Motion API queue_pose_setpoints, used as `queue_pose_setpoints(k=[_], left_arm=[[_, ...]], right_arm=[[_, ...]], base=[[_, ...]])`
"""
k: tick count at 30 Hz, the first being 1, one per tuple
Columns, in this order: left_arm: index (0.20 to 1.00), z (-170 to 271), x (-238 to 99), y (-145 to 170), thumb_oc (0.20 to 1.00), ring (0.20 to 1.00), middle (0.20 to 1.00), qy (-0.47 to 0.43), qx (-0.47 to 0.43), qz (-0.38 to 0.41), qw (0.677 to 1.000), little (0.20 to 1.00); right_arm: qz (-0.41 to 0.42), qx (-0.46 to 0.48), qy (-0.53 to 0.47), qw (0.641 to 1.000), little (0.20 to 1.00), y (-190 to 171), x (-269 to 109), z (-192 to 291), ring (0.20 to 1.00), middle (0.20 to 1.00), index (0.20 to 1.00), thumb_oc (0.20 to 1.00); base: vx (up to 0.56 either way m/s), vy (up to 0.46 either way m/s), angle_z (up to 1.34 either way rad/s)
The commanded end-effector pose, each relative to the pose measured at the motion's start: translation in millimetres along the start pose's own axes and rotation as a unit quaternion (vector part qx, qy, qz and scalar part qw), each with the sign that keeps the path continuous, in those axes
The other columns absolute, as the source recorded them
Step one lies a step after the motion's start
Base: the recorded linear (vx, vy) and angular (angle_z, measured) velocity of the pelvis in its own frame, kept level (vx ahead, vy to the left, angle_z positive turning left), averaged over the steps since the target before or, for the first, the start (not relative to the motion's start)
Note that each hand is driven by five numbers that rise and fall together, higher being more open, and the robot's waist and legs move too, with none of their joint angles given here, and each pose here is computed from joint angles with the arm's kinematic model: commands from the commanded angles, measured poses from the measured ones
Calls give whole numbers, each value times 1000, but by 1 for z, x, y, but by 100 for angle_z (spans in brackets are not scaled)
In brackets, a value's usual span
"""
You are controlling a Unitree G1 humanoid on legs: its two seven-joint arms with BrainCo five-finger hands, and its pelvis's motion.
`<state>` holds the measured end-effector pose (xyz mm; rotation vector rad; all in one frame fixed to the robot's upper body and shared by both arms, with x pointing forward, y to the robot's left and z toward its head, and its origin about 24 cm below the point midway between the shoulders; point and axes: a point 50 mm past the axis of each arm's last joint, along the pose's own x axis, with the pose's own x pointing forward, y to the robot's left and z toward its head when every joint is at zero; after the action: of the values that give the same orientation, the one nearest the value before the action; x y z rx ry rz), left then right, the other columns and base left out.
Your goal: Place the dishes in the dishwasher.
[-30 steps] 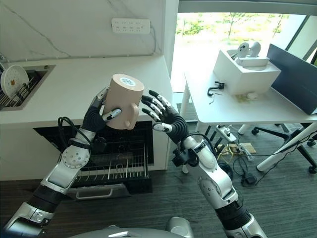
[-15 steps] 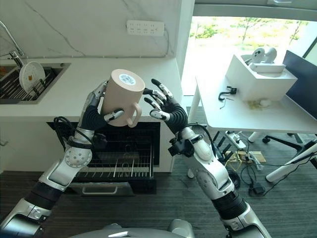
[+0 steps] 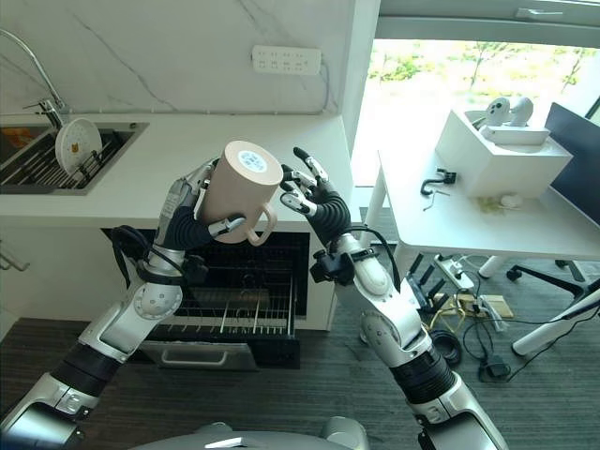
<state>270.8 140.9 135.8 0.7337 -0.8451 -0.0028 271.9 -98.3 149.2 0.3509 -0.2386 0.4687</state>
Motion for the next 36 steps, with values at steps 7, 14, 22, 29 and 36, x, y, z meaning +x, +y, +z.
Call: queue_pose_setpoints(k=[7,14,22,29,36], left_arm=[[200,12,14,4,200,200,200,-62,3,13,998,200],[200,9,14,9,200,200,200,-57,11,14,998,200],[200,9,14,10,200,200,200,-58,16,8,998,200],[200,6,12,6,200,200,200,-54,21,-10,998,200],[200,6,12,2,200,200,200,-67,41,-20,997,200]], right_arm=[[1,7,-47,999,1000,4,16,17,1000,1000,1000,1000],[-19,6,-49,999,1000,-8,16,19,1000,1000,1000,1000],[40,82,-29,995,1000,-3,16,15,1000,1000,1000,1000],[119,92,-31,988,1000,20,13,19,1000,1000,1000,1000],[148,89,-27,985,1000,33,11,20,1000,1000,1000,1000]], base=[[3,5,4],[2,5,3],[-2,-3,3],[0,-16,4],[0,0,0]])
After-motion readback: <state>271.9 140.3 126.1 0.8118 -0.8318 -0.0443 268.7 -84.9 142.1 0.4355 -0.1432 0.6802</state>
